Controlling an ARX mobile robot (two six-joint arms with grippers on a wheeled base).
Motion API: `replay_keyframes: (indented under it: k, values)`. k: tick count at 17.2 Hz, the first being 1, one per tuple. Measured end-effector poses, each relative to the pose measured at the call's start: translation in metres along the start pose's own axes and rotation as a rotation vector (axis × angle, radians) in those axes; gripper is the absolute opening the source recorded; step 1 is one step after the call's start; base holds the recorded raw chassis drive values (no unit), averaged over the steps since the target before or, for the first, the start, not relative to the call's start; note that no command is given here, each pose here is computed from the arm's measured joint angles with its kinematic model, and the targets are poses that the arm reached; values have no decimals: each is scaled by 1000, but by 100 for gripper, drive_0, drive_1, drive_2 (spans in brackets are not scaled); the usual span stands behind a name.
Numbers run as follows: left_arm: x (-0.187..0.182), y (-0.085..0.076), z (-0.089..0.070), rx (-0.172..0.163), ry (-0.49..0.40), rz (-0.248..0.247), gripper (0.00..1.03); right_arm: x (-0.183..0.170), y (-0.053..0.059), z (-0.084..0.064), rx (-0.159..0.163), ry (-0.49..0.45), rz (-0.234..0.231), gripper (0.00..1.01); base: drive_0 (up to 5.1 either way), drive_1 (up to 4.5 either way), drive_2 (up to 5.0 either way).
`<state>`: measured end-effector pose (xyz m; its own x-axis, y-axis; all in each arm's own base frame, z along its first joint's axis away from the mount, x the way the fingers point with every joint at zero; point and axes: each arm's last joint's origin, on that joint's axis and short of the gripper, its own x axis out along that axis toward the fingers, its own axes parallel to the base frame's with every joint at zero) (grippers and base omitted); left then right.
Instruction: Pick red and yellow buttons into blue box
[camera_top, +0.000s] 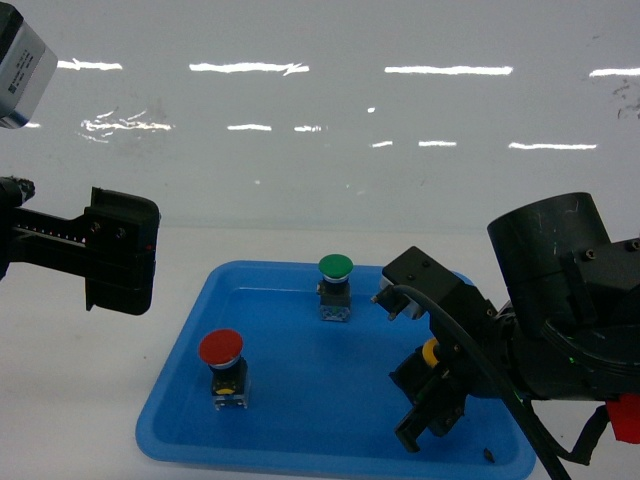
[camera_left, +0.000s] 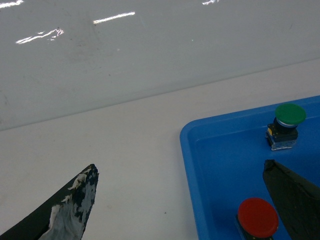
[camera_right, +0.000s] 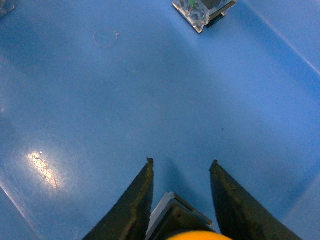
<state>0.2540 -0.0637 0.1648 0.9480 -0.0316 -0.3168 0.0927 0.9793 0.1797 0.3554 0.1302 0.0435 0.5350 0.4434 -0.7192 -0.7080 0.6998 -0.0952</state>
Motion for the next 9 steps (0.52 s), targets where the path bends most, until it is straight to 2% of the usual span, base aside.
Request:
replay_keyframes:
  k: [1,5,8,9]
  values:
    - [0,0,0,0,0,0,98,0,1,-2,-6,-3,-9,29,0,0,0]
    - [0,0,0,0,0,0,98,-4,1,-7,-4,-35,-40,29,0,0,0]
    - [0,0,0,0,0,0,98,-12,-1,-10,29,-57,-63,29,0,0,0]
    - [0,0,0,0,0,0,98,-24,-7,-8,44,-104,-97,29,0,0,0]
